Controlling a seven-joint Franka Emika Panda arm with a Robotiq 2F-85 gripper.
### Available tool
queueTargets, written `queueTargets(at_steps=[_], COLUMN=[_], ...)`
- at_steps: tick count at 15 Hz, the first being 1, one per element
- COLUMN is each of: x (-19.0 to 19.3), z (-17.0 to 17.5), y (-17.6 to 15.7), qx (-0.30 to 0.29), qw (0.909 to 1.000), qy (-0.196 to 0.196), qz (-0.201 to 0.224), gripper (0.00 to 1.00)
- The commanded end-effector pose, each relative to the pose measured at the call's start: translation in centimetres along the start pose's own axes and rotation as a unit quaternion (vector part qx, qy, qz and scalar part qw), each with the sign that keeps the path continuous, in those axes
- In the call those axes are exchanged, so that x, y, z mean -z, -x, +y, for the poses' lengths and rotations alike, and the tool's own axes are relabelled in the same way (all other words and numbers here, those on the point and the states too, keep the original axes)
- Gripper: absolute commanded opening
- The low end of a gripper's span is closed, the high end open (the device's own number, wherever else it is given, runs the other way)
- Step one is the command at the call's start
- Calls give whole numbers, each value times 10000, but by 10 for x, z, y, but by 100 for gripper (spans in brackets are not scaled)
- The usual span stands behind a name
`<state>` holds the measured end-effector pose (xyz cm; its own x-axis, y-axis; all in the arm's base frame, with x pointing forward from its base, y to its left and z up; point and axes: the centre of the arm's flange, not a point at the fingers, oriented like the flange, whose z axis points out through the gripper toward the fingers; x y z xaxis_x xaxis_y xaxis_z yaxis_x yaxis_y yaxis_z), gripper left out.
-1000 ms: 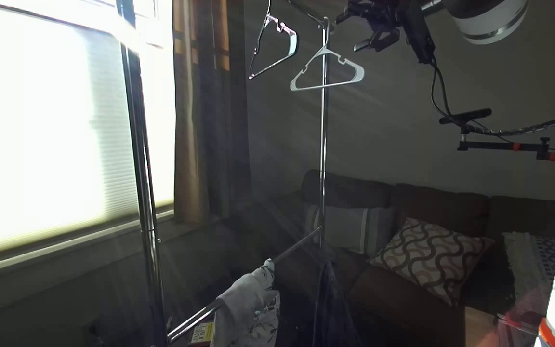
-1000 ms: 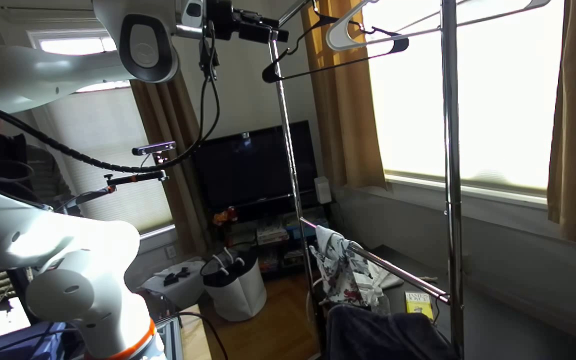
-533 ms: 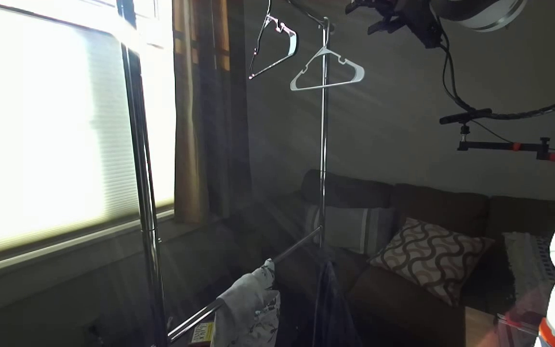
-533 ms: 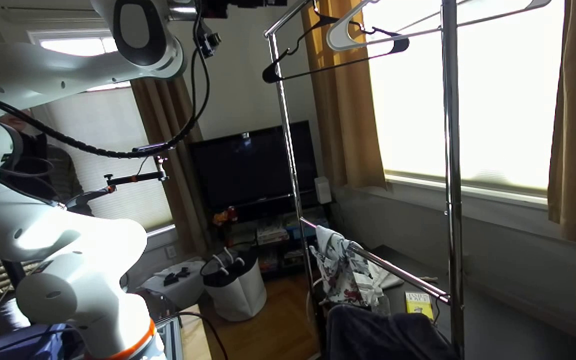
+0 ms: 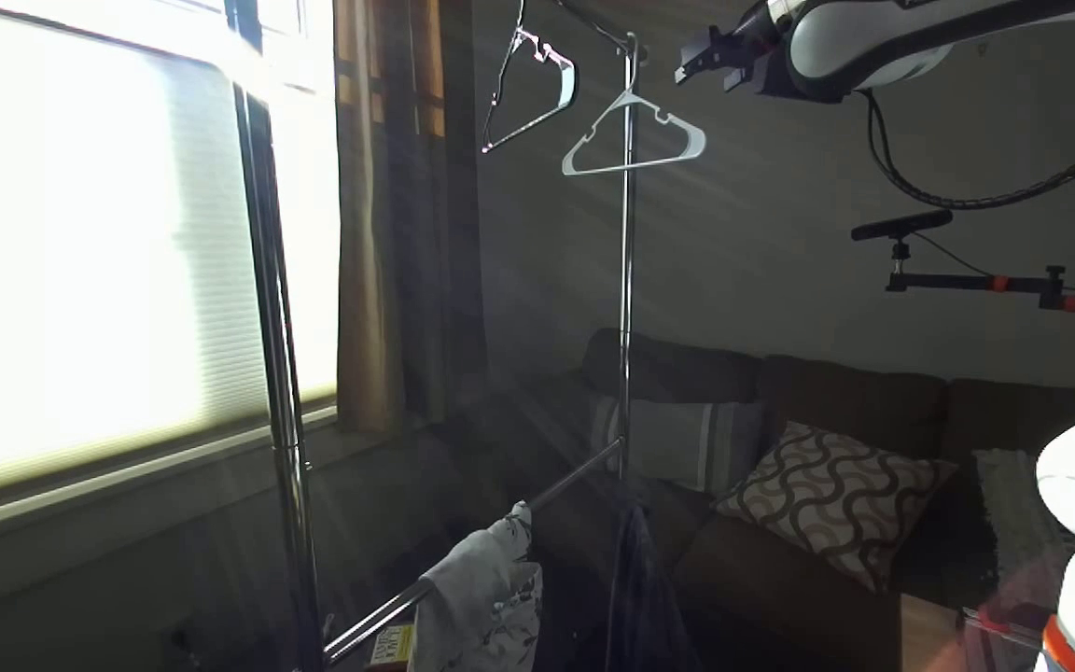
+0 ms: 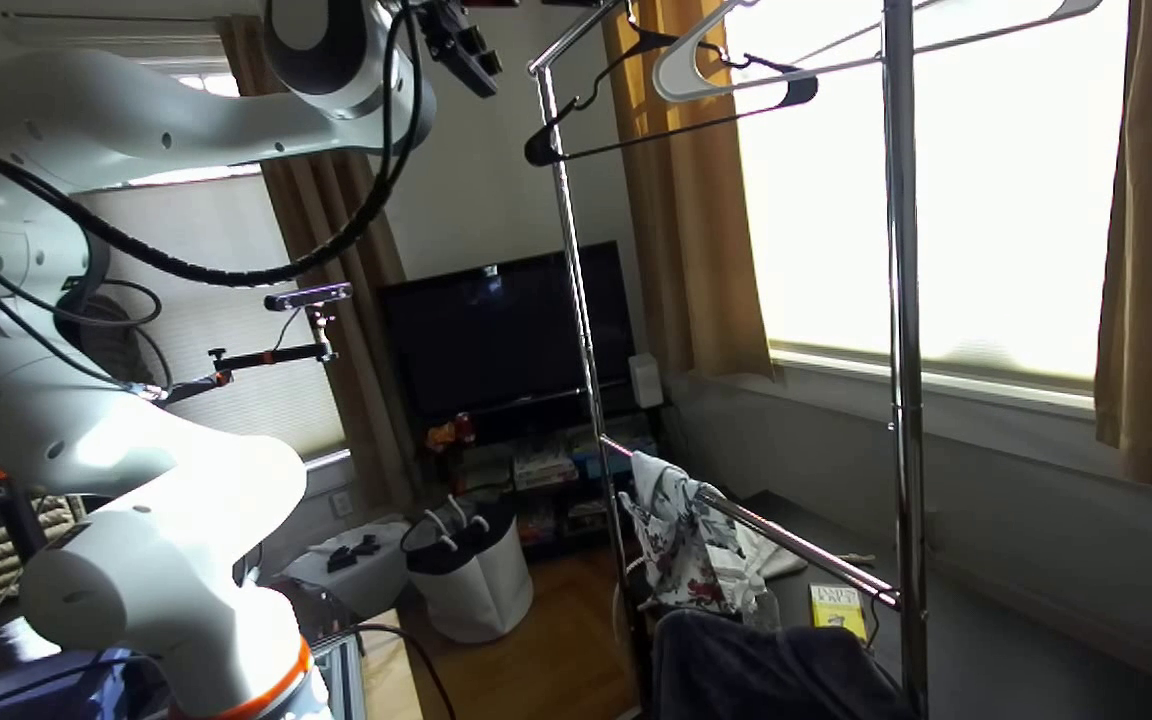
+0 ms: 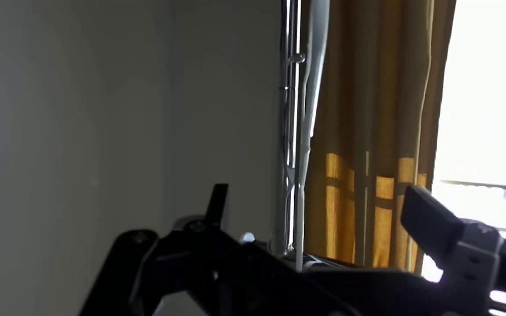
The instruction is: Move one coat hanger to the bottom rod
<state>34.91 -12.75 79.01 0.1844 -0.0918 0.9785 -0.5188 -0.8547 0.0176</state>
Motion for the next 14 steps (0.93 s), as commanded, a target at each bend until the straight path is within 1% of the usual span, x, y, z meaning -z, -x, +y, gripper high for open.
queueTargets(at_steps=[1, 2, 3, 4, 5, 8, 10, 11, 12, 14], x=[-36, -42, -46, -41, -45, -46, -51, -48, -48, -55], z=[-28, -33, -32, -30, -33, -34, -25, -13, -5, 10], y=[21, 23, 22, 28, 30, 29, 24, 19, 16, 12], qx=[730, 786, 604, 550, 554, 544, 652, 723, 799, 880], qw=[9960, 9953, 9957, 9972, 9968, 9967, 9964, 9963, 9959, 9948], qy=[-172, -196, -268, -210, -253, -279, -179, -172, -81, -54], qz=[-487, -538, -651, -461, -524, -539, -512, -438, -423, -501], gripper=[100, 100, 100, 100, 100, 100, 100, 100, 100, 100])
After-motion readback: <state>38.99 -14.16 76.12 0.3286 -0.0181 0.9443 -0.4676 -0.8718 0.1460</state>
